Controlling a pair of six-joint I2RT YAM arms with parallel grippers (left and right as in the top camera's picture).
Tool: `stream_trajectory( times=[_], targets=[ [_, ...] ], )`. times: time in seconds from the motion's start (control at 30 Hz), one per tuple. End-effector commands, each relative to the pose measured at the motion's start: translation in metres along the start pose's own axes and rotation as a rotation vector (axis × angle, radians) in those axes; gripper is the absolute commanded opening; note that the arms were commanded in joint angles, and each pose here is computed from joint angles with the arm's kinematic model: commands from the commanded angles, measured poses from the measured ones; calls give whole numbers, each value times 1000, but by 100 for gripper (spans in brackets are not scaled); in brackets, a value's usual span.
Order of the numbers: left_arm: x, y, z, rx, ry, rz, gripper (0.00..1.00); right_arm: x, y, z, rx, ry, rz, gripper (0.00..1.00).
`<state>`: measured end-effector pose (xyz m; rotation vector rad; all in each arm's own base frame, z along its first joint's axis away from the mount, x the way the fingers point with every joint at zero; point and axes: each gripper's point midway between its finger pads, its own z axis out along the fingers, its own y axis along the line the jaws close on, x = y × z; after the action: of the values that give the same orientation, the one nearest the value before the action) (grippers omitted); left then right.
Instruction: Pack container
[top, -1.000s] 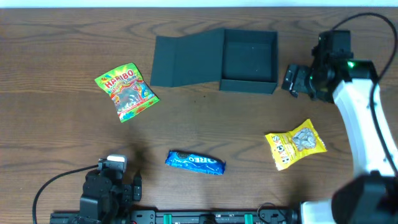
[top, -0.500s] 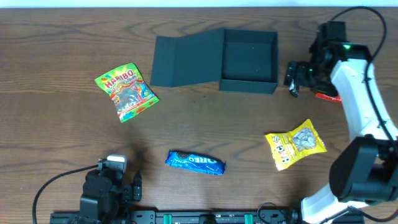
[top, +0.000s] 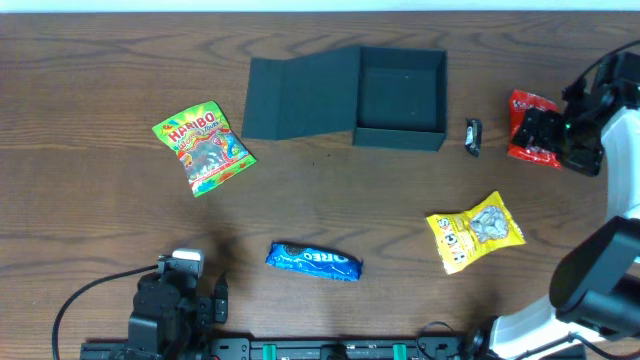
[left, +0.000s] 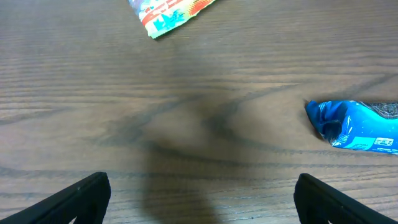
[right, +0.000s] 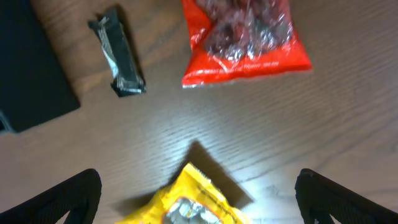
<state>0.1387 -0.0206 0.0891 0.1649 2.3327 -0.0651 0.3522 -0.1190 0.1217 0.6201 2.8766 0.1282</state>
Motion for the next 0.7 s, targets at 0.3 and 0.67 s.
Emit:
stream_trajectory(
  times=[0.3,0.67],
  targets=[
    [16,2,5,-11,55,7,95,1,99,-2,-127,-46,-177,99],
    [16,2,5,-11,55,7,95,-25,139,10,-87,-181,-115,99]
  ],
)
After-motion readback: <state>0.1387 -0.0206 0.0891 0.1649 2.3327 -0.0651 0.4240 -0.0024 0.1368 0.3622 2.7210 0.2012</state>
